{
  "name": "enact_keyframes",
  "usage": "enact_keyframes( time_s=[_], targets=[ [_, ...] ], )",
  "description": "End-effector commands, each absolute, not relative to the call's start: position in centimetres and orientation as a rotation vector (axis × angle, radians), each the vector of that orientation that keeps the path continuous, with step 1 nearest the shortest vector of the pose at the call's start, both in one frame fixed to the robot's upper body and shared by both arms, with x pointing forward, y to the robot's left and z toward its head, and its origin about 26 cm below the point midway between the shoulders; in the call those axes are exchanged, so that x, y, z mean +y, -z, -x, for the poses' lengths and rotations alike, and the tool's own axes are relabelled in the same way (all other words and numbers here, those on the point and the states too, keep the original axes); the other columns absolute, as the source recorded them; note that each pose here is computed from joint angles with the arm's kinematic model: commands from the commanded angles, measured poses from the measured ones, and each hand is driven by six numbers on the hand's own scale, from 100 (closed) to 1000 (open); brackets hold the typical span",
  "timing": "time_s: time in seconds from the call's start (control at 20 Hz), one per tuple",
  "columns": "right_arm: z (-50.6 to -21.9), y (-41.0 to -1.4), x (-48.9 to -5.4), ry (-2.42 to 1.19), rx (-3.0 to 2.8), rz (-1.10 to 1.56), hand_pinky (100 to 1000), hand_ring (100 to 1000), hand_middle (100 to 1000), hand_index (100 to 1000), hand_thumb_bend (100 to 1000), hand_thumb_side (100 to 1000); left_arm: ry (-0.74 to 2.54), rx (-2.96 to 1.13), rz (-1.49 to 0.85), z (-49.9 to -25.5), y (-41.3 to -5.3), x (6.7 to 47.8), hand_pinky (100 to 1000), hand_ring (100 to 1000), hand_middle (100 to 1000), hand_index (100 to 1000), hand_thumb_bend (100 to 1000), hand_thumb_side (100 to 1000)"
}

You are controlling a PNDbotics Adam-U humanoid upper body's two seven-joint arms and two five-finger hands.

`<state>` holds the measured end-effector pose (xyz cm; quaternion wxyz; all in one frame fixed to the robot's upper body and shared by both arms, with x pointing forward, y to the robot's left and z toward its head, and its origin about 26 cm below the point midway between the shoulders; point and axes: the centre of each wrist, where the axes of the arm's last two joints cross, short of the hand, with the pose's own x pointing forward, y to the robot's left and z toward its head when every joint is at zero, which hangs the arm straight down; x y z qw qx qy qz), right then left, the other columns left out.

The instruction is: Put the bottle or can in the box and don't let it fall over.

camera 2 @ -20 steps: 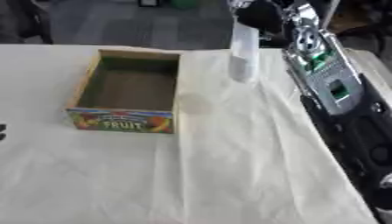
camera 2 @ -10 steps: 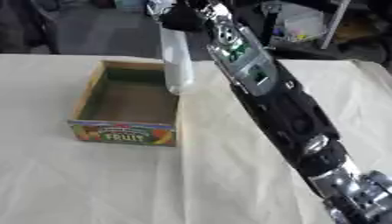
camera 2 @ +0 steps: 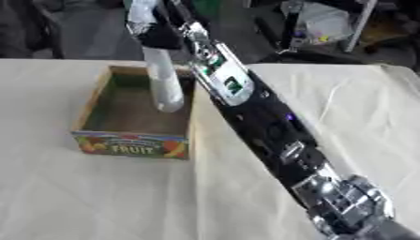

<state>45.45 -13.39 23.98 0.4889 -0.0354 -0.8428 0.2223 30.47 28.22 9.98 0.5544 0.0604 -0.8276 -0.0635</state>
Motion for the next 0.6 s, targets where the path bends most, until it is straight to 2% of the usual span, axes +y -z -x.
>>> enact_keyframes(
  time_s=[0.05, 0.1, 0.3, 0.6],
  targets=[
    [-46.0, -23.7, -13.4, -0.524, -2.063, 0.033, 720, 524, 442, 692, 149, 100, 0.162, -1.985, -0.133, -30.5, -10.8, 28.1, 763, 737, 797, 886, 390, 810],
    [-46.1, -23.3, -13.4, -0.526, -2.062, 0.021, 735, 548, 463, 722, 192, 100, 0.163, -1.984, -0.133, -30.5, -10.8, 28.1, 763, 737, 797, 886, 391, 810],
    [-46.3, -21.9, -13.3, -0.541, -2.070, -0.024, 771, 597, 505, 785, 268, 110, 0.164, -1.981, -0.135, -30.5, -10.7, 28.1, 763, 737, 797, 886, 392, 809],
    [-46.3, -20.5, -13.2, -0.625, -2.075, -0.066, 824, 677, 576, 873, 345, 303, 0.163, -1.978, -0.142, -30.4, -10.6, 28.2, 763, 737, 797, 886, 394, 809]
  ],
)
